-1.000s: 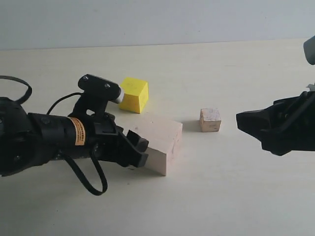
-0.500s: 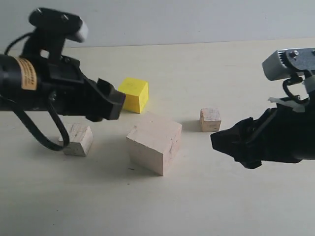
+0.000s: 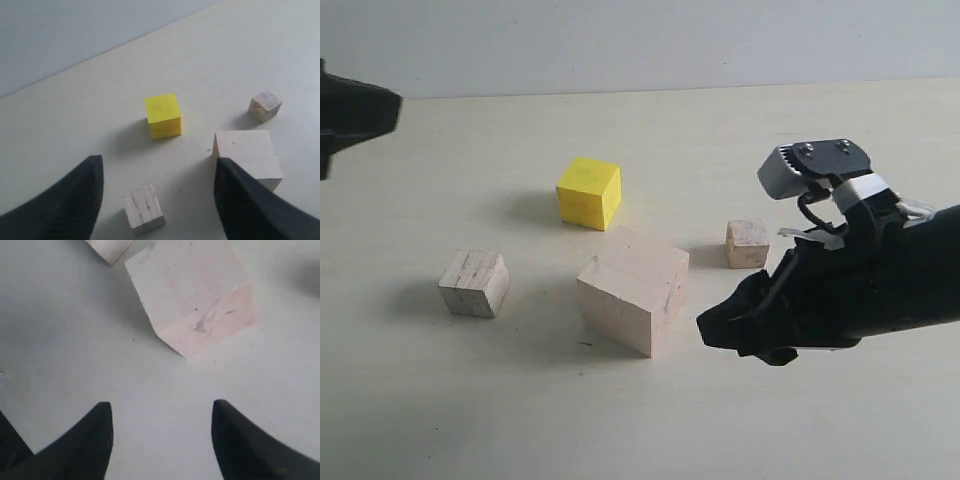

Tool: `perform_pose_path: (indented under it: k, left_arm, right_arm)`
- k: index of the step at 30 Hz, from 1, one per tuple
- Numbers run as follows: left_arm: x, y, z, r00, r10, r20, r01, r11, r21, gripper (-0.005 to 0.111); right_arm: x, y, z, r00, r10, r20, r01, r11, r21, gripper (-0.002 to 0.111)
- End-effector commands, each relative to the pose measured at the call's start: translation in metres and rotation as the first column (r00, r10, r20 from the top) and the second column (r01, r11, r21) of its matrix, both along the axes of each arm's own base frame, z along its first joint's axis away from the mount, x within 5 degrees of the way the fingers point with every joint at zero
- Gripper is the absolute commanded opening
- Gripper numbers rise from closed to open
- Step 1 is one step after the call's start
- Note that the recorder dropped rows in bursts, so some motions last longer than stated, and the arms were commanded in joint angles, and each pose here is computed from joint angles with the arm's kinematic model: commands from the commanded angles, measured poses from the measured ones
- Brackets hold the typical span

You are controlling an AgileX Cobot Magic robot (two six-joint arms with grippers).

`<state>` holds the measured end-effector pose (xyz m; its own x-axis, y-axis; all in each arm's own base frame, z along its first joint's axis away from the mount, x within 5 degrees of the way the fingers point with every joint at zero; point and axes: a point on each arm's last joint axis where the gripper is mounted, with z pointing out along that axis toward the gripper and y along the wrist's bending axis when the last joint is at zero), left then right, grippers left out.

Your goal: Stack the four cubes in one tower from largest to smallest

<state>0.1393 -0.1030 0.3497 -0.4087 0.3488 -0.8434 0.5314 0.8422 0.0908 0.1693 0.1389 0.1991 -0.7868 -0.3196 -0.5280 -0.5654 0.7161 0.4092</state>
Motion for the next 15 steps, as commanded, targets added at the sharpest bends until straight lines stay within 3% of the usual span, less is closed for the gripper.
perform_pose_path:
  k: [1, 7, 15]
  left_arm:
    - [-0.013, 0.017, 0.011, 0.999, 0.029, 0.036, -0.029, 1.000, 0.000, 0.062]
    - [-0.020, 0.028, 0.014, 0.997, 0.052, 0.061, -0.054, 0.998, 0.029, 0.062]
    - [-0.023, 0.032, 0.015, 0.996, 0.062, 0.057, -0.064, 0.997, 0.035, 0.062]
  right_arm:
    - [0.006, 0.014, -0.009, 0.997, 0.056, -0.057, -0.057, 0.998, -0.012, 0.056]
    - [0.007, 0.040, -0.033, 0.992, 0.109, -0.057, -0.114, 0.989, -0.094, 0.056]
    - [0.026, 0.055, -0.049, 0.999, 0.015, -0.031, -0.020, 0.990, -0.140, 0.056]
